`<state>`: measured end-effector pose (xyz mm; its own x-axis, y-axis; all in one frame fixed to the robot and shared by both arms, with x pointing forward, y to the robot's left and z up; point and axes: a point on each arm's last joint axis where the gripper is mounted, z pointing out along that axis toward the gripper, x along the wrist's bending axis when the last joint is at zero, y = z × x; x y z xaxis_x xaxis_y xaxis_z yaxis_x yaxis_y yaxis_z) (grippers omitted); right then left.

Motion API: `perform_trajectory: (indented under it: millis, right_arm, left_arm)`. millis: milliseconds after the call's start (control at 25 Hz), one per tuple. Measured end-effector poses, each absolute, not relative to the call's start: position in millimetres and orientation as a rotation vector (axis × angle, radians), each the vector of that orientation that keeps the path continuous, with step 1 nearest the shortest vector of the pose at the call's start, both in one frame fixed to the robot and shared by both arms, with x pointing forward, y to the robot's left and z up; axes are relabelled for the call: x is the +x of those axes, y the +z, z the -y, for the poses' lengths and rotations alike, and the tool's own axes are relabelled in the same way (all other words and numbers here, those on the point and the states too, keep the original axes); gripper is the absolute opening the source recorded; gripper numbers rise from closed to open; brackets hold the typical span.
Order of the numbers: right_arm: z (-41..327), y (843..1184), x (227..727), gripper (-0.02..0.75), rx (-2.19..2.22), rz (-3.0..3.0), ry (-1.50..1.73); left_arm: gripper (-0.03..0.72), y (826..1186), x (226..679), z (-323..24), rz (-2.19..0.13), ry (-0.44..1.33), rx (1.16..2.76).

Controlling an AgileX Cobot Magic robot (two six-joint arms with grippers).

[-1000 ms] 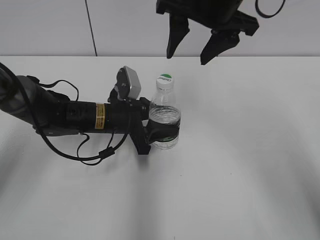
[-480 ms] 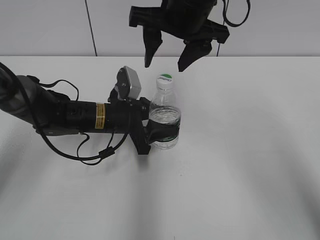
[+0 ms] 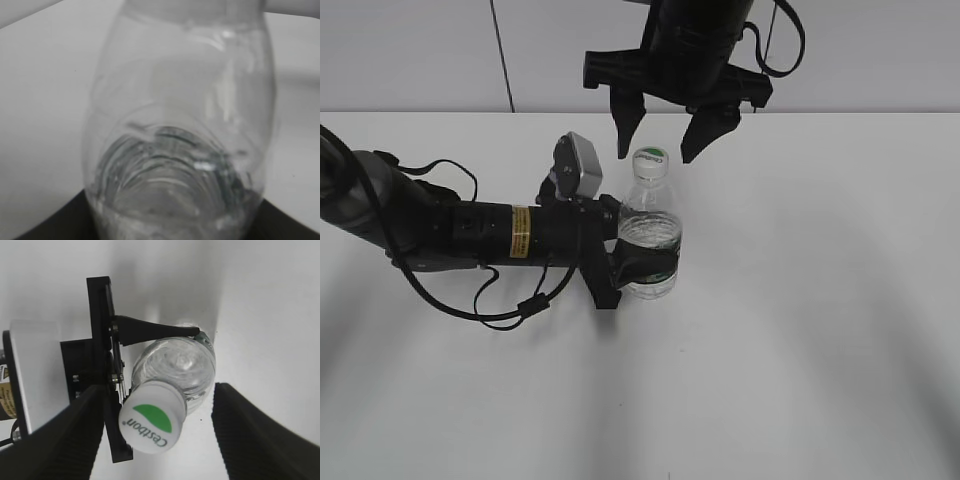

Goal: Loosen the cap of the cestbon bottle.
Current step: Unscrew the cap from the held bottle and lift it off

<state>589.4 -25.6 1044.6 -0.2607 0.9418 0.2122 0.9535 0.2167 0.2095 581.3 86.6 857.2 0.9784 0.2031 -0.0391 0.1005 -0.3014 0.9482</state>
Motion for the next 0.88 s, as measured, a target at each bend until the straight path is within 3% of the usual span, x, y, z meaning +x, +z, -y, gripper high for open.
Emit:
perform_trajectory:
  millis: [400,880]
  right_arm:
    - [24.3,1044.8,588.5,0.42,-1.882,2.398,-0.469]
    - [24.4,1033.6,584.1,0.412,-1.872,2.365,-0.412]
  left_arm:
    - [0.363,857.0,581.4,-86.7,-0.221,0.104,1.882]
    - [0.363,857.0,581.4,-86.6,-0.221,0.103,1.882]
